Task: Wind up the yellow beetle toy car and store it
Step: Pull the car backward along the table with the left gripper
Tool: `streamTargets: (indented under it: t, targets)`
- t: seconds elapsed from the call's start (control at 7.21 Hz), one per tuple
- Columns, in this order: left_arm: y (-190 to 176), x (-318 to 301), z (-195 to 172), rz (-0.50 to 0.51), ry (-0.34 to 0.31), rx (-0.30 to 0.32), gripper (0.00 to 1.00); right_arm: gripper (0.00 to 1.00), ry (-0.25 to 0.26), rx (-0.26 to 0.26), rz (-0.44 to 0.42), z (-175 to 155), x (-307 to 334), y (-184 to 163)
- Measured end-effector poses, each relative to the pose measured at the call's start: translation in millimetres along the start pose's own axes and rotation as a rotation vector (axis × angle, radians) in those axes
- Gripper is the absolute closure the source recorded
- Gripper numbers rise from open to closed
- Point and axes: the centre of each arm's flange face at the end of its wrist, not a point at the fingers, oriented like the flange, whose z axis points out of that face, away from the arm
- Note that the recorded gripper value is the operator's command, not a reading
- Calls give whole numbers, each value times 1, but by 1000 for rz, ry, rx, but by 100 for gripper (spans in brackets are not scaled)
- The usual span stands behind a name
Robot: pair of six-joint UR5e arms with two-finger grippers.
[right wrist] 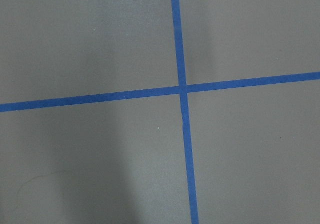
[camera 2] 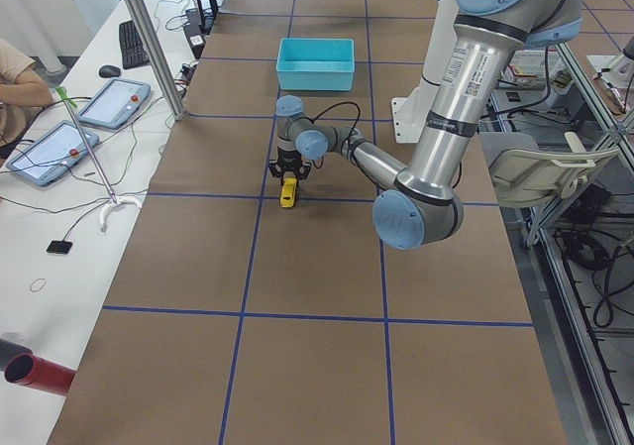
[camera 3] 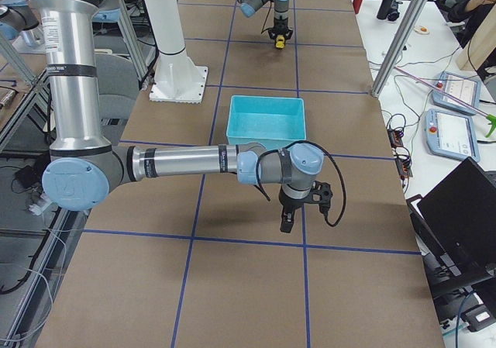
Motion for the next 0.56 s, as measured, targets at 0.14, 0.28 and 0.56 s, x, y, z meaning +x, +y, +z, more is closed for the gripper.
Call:
streamTargets:
  t: [0.14, 0.28, 0.56]
  targets:
    - [8, 1, 1, -2, 0, 6, 98, 0, 0, 0, 0, 0, 0, 0]
    - [16, 1, 2, -7, 3, 12, 98, 0, 0, 0, 0, 0, 0, 0]
    - [32, 4, 5, -2, 3, 21, 98, 0, 0, 0, 0, 0, 0, 0]
